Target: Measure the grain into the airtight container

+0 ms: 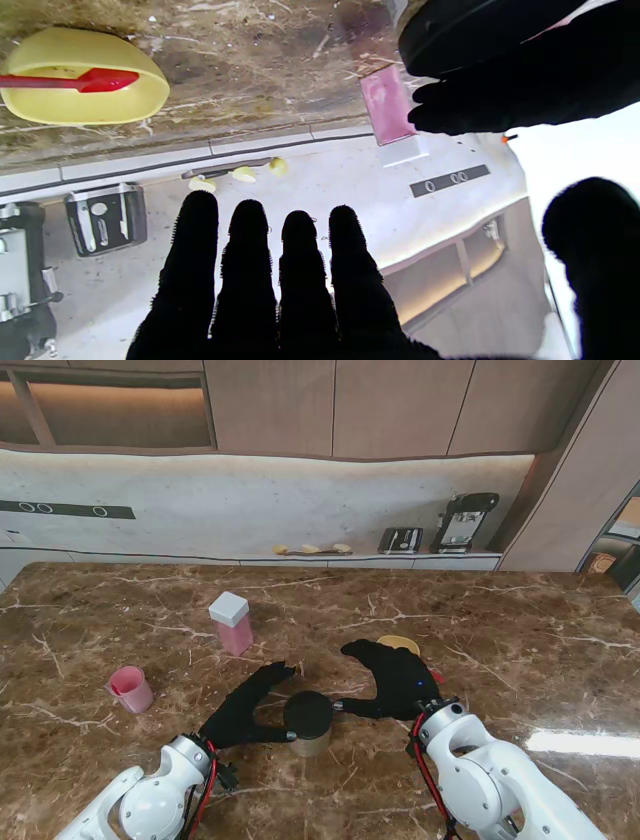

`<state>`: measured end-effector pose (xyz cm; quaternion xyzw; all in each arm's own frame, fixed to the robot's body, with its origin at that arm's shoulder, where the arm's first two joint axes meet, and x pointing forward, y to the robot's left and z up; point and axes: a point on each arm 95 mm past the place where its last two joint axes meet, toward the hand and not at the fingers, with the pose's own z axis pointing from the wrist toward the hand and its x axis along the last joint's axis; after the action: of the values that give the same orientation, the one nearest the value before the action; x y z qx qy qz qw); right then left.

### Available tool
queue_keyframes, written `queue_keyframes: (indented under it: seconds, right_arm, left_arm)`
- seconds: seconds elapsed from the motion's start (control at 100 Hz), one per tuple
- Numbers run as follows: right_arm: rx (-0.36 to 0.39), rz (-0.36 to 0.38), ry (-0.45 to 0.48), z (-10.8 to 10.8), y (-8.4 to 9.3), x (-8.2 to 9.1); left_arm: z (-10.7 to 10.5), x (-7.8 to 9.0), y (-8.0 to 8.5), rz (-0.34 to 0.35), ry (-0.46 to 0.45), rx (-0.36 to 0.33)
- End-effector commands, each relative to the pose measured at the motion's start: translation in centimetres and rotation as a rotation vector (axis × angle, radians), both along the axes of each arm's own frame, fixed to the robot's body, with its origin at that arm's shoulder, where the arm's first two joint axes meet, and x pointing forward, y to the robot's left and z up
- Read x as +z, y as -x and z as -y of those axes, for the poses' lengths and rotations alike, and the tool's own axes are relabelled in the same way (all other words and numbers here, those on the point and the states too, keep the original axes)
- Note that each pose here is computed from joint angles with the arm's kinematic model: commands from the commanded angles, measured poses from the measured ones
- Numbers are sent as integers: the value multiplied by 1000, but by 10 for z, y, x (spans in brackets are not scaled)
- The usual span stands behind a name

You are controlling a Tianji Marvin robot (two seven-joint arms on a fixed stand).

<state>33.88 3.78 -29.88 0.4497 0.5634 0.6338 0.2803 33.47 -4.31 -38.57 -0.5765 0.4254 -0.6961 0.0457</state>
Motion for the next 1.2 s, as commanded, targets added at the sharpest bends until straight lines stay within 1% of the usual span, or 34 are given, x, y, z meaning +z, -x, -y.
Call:
queue_keyframes:
  seconds: [0.0,0.12,0.22,0.3,0.39,0.54,0.67,0.8,0.93,1.19]
  right_arm:
    - [3,-4,20,6,3,-6]
    - [33,26,-43,16,1,-4]
    - [58,32,-124,22,-1,-4]
    - [76,40,-171,26,-4,-4]
    - [77,38,-220,30,-7,-5]
    - [74,48,-282,35,-11,-10]
    - [66,46,-320,38,-12,-13]
    - [51,42,-347,39,-11,-15]
    - [45,44,-350,40,-10,-16]
    - [39,44,-326,42,-5,-17]
  left_arm:
    - [1,9,2,16,-11,-13]
    - [-3,24,3,38,-34,-14]
    - [-8,36,5,69,-63,-6]
    - [-10,50,10,101,-97,-1]
    - [-12,61,15,135,-123,13]
    - [-13,72,20,184,-139,59]
    - [-13,78,22,206,-139,93]
    - [-12,82,24,205,-145,102]
    - [-12,84,25,204,-146,110]
    - [-9,83,27,208,-133,118]
